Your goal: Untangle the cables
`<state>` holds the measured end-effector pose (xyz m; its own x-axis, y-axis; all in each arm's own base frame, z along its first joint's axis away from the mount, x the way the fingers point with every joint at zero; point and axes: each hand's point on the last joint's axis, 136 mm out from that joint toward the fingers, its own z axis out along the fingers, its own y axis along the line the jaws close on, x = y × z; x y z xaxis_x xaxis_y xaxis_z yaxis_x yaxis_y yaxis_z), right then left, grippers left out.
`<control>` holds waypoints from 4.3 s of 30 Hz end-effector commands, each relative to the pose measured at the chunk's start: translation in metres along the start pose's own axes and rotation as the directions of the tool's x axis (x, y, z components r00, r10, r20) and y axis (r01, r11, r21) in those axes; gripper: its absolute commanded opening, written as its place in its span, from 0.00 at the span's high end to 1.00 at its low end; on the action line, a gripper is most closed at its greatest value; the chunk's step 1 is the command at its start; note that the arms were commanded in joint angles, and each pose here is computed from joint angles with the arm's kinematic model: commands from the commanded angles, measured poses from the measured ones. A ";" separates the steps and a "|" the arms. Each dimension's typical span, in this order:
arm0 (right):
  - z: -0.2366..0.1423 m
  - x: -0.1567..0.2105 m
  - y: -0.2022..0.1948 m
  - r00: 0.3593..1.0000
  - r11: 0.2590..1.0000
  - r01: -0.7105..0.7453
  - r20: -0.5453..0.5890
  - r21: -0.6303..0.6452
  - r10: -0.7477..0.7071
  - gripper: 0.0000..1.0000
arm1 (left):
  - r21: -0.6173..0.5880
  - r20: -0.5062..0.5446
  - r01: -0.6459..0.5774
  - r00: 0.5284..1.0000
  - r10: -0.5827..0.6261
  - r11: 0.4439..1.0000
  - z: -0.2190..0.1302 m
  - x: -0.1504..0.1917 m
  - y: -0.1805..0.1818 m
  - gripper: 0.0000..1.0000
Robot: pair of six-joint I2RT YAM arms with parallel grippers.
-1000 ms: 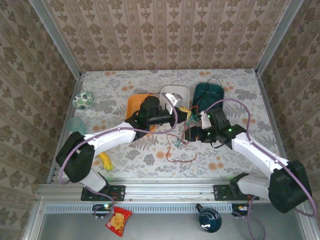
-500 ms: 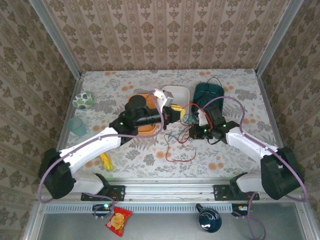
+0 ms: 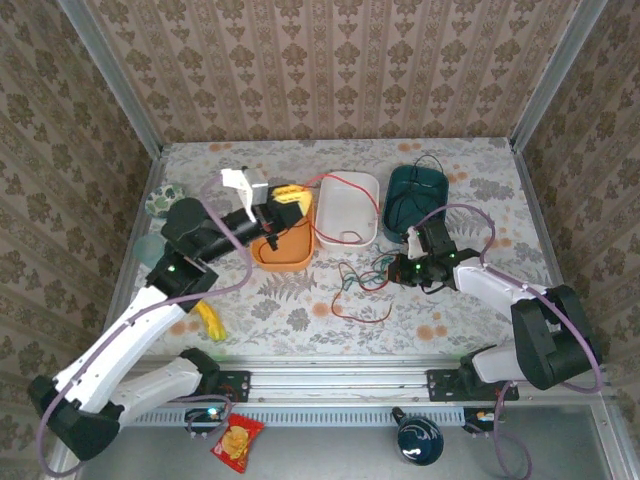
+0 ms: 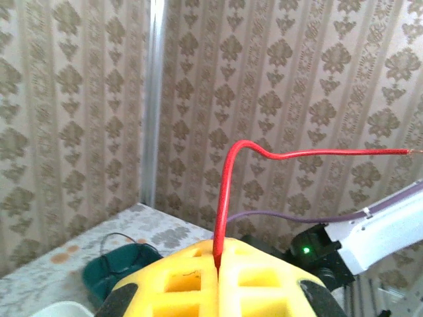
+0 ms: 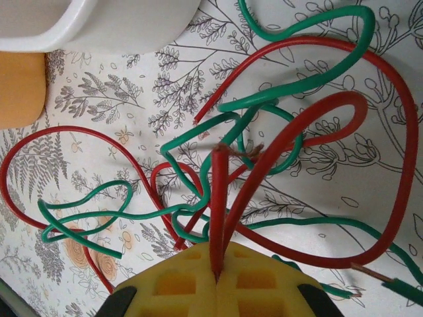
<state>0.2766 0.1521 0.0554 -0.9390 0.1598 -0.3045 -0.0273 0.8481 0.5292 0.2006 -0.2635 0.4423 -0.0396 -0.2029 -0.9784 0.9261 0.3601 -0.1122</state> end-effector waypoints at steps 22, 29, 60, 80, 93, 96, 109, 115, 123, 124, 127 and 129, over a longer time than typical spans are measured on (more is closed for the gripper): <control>-0.030 -0.016 0.035 0.997 0.995 0.073 0.045 -0.071 -0.070 1.00 | -0.627 -0.258 0.094 0.912 -0.319 0.774 -0.064 0.185 0.207 1.00; -0.026 -0.015 0.029 0.998 0.997 0.061 0.029 -0.041 -0.060 1.00 | -0.732 -0.351 0.186 0.721 -0.598 0.655 -0.074 0.296 0.213 1.00; -0.033 -0.016 0.023 0.995 0.996 0.086 0.052 0.003 -0.086 1.00 | -0.843 -0.532 -0.282 0.564 -0.632 0.458 -0.058 0.300 0.247 0.38; -0.038 -0.021 0.003 0.991 0.996 0.038 0.128 0.078 -0.048 1.00 | -0.479 -0.649 0.180 0.587 -0.484 0.859 0.019 0.282 0.070 0.24; -0.040 -0.019 0.005 0.991 0.997 0.040 0.122 0.071 -0.048 1.00 | -0.456 -0.728 0.173 0.491 -0.478 0.873 0.051 0.355 0.070 0.48; -0.043 -0.018 0.005 0.991 0.996 0.044 0.126 0.074 -0.053 1.00 | -0.455 -0.749 0.158 0.465 -0.473 0.876 0.052 0.366 0.071 0.50; -0.044 -0.019 0.005 0.990 0.996 0.045 0.134 0.073 -0.054 1.00 | -0.441 -0.789 0.141 0.408 -0.458 0.886 0.048 0.395 0.070 0.72; -0.042 -0.018 0.004 0.990 0.997 0.024 0.136 0.073 -0.033 1.00 | -0.396 -0.777 0.125 0.482 -0.405 0.910 0.056 0.384 0.066 1.00; -0.046 -0.020 -0.030 0.971 0.973 -0.143 0.214 0.181 0.103 0.44 | -0.251 -0.658 -0.069 0.744 -0.118 0.966 0.060 0.271 0.042 1.00; -0.047 -0.021 -0.033 0.967 0.969 -0.165 0.224 0.181 0.123 0.43 | -0.221 -0.641 -0.075 0.763 -0.087 0.972 0.059 0.255 0.036 1.00; -0.048 -0.023 -0.041 0.956 0.960 -0.215 0.241 0.182 0.169 0.41 | -0.141 -0.590 -0.092 0.807 -0.009 0.986 0.056 0.215 0.020 1.00; -0.048 -0.024 -0.044 0.949 0.954 -0.242 0.248 0.176 0.195 0.40 | -0.106 -0.563 -0.109 0.826 0.031 0.988 0.054 0.193 0.012 1.00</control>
<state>0.2799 0.0963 0.0771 -0.8466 0.3742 -0.3786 0.1959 0.8803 0.4321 0.2324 -0.3489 0.2380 -0.3173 0.3394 -0.8855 0.8404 0.5333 -0.0968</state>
